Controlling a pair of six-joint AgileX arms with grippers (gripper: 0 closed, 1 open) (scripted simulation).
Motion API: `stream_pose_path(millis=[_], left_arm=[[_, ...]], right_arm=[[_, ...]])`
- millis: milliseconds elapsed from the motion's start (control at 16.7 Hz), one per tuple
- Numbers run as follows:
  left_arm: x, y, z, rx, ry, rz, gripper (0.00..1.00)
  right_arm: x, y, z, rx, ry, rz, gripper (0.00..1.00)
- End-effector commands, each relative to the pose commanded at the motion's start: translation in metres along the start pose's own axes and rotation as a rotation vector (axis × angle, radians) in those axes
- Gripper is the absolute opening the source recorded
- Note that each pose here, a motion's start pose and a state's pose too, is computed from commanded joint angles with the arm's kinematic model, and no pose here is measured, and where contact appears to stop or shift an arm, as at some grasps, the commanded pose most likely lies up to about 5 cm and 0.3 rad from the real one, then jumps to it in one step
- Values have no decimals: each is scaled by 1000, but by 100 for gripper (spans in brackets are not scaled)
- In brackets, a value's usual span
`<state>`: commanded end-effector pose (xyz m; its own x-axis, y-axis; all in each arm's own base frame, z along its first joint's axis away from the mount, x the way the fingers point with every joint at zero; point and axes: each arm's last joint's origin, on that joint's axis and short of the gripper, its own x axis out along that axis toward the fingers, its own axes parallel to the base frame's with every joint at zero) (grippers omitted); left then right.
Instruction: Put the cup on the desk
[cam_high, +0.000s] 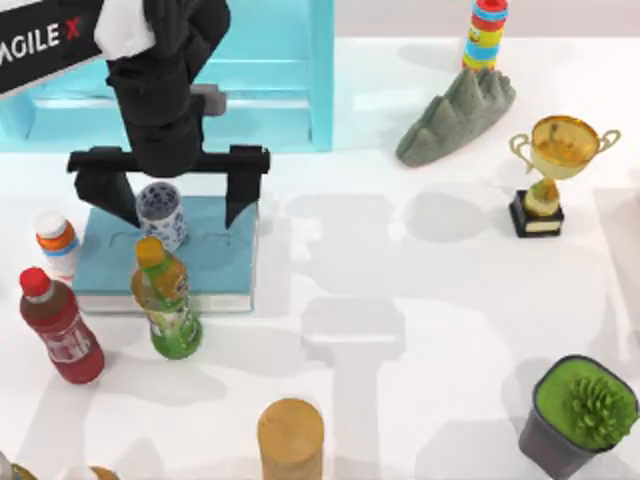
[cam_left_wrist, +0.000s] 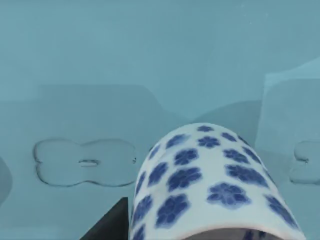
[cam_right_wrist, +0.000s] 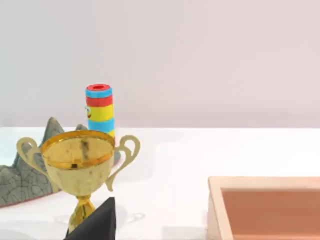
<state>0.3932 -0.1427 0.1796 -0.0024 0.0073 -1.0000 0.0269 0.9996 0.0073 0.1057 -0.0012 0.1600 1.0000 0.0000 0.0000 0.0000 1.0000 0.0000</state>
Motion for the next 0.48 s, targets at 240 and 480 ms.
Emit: stream_pose_path(millis=[240, 480], left_arm=[[0, 0, 0, 0, 0, 0, 47], [0, 0, 0, 0, 0, 0, 17]], right_arm=[[0, 0, 0, 0, 0, 0, 100], [0, 0, 0, 0, 0, 0, 100]])
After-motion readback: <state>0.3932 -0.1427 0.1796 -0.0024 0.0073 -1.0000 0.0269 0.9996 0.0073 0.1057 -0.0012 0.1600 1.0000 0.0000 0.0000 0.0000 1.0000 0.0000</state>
